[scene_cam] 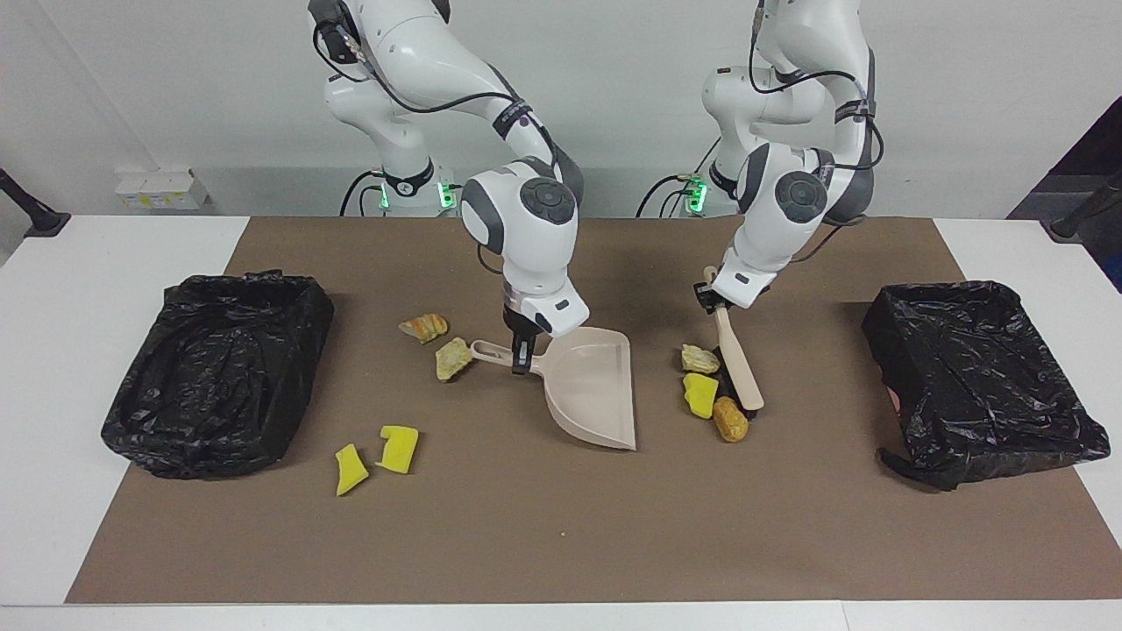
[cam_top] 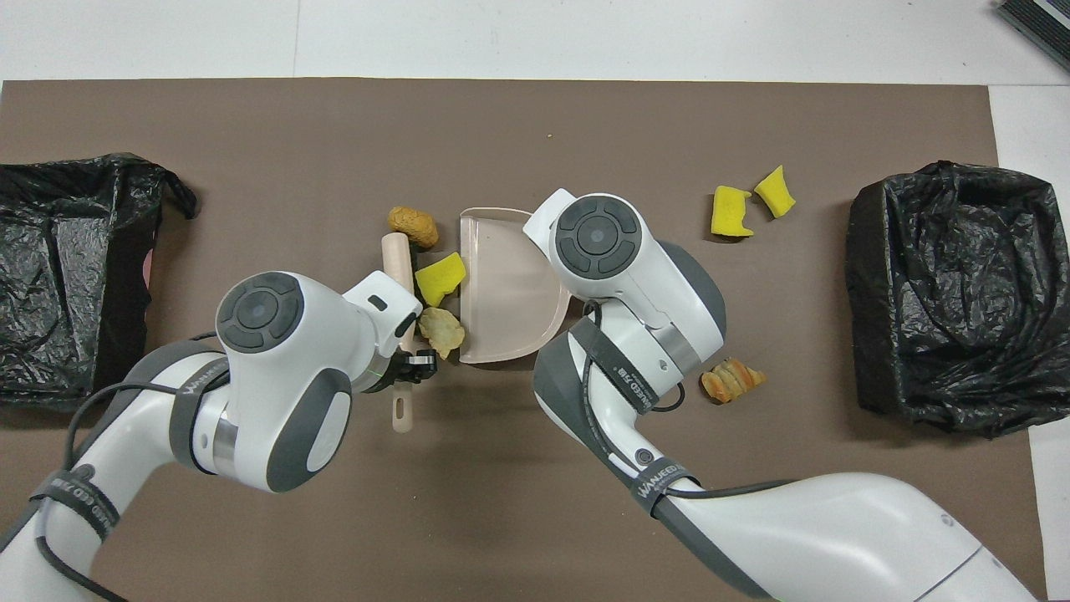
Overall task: Sweep and dump trash in bin
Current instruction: 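Sweep remaining bread into the dustpan with the brush, left gripper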
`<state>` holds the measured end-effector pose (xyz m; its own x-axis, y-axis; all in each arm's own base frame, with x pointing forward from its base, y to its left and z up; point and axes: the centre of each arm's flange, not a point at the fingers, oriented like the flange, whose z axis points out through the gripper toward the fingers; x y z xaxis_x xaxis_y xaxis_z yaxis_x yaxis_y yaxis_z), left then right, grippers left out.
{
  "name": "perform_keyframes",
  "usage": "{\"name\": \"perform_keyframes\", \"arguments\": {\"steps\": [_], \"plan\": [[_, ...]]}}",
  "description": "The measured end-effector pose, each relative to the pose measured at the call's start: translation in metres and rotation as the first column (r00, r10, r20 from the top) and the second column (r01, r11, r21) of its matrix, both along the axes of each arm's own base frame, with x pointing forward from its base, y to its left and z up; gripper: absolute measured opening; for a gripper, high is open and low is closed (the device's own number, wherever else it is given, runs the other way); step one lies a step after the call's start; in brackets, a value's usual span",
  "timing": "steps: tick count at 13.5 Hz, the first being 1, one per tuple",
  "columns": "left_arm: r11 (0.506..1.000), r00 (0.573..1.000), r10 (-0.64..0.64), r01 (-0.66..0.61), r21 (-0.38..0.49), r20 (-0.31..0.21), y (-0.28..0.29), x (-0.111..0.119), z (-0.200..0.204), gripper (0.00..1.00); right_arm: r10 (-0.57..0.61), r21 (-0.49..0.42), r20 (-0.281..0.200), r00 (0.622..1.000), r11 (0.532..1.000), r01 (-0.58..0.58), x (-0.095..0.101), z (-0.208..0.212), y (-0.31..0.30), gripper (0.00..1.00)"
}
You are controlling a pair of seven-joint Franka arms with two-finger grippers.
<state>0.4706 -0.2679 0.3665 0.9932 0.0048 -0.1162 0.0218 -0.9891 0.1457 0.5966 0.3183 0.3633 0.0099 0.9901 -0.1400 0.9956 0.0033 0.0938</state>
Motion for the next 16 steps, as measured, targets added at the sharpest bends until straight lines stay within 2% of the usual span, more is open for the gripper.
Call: {"name": "perform_keyframes", "arguments": {"steps": [3, 5, 7, 11, 14, 16], "plan": [[0.998, 0.999, -0.049, 0.05, -0.034, 0.022, -0.034, -0.007, 0.014, 0.27, 0.001, 0.005, 0.006, 1.0, 1.0, -0.001, 0.001, 0.0, 0.0, 0.32], [0.995, 0.995, -0.091, 0.092, -0.048, 0.04, -0.044, -0.004, 0.033, 0.27, 0.002, 0.008, 0.01, 1.0, 1.0, -0.002, 0.001, 0.001, 0.001, 0.32], [0.987, 0.988, -0.151, 0.152, -0.045, 0.029, -0.036, 0.004, 0.059, 0.27, 0.003, 0.01, 0.013, 1.0, 1.0, -0.003, 0.001, 0.001, 0.001, 0.32], [0.972, 0.968, -0.232, 0.225, 0.071, 0.1, 0.035, 0.057, 0.082, 0.27, 0.003, 0.011, 0.014, 1.0, 1.0, -0.004, 0.001, 0.001, 0.002, 0.32], [0.951, 0.955, -0.28, 0.263, 0.162, 0.096, 0.086, 0.1, 0.06, 0.27, 0.005, 0.017, 0.021, 1.0, 1.0, -0.005, 0.002, 0.002, 0.002, 0.32], [0.94, 0.943, -0.318, 0.299, 0.165, 0.101, 0.1, 0.127, 0.035, 0.27, 0.002, 0.017, 0.018, 1.0, 1.0, -0.002, 0.003, 0.0, 0.001, 0.32]]}}
